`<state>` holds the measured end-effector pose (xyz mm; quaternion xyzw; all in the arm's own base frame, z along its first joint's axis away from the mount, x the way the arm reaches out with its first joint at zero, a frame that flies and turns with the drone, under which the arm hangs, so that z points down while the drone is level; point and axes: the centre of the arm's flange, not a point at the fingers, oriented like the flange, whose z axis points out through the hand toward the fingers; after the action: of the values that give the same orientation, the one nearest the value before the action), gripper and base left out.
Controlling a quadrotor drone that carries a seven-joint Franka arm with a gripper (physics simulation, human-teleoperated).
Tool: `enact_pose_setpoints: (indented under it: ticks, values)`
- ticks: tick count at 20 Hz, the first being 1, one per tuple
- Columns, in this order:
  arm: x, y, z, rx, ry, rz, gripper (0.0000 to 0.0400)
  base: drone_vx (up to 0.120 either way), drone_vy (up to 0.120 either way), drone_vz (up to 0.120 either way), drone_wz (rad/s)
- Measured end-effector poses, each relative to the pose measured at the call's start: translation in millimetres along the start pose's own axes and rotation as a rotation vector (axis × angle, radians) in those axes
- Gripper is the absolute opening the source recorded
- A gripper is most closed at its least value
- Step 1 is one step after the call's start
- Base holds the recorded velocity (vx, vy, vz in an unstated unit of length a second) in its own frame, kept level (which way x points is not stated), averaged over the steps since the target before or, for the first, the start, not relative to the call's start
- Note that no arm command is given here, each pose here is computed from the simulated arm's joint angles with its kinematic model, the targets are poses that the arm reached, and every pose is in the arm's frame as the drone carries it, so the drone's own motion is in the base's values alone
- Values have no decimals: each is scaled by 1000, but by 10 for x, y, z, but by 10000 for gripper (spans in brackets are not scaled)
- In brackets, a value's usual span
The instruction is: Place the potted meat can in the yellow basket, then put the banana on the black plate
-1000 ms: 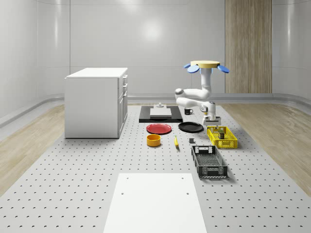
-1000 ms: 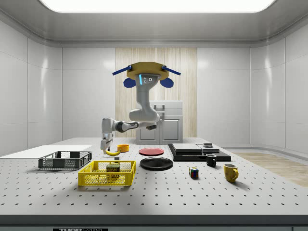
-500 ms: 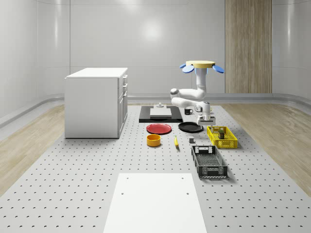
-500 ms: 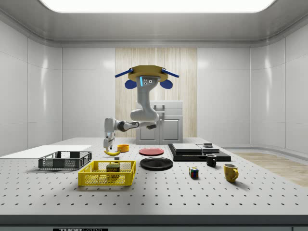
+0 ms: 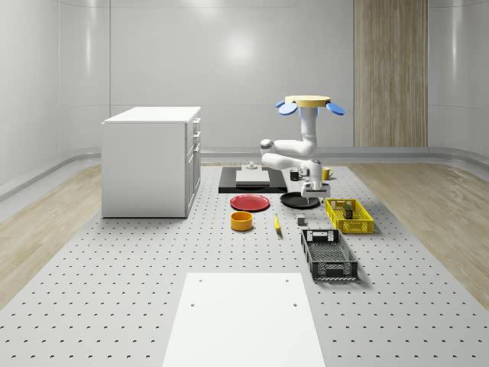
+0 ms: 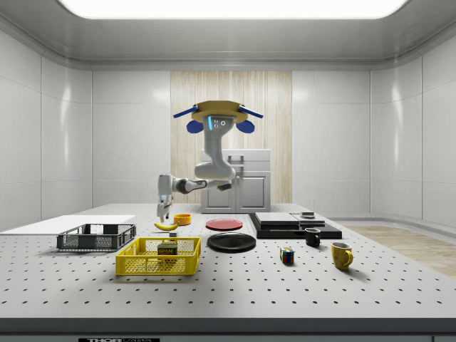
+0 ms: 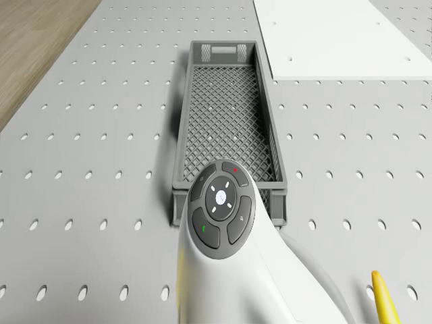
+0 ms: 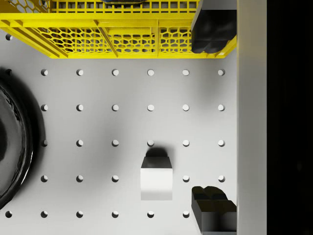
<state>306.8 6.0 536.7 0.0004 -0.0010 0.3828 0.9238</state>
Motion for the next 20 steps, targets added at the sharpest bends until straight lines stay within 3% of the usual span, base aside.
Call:
enact_pose_setpoints:
  ticks: [20]
  values:
    - [0, 0, 0, 0, 0, 0, 400, 0, -120, 0, 0]
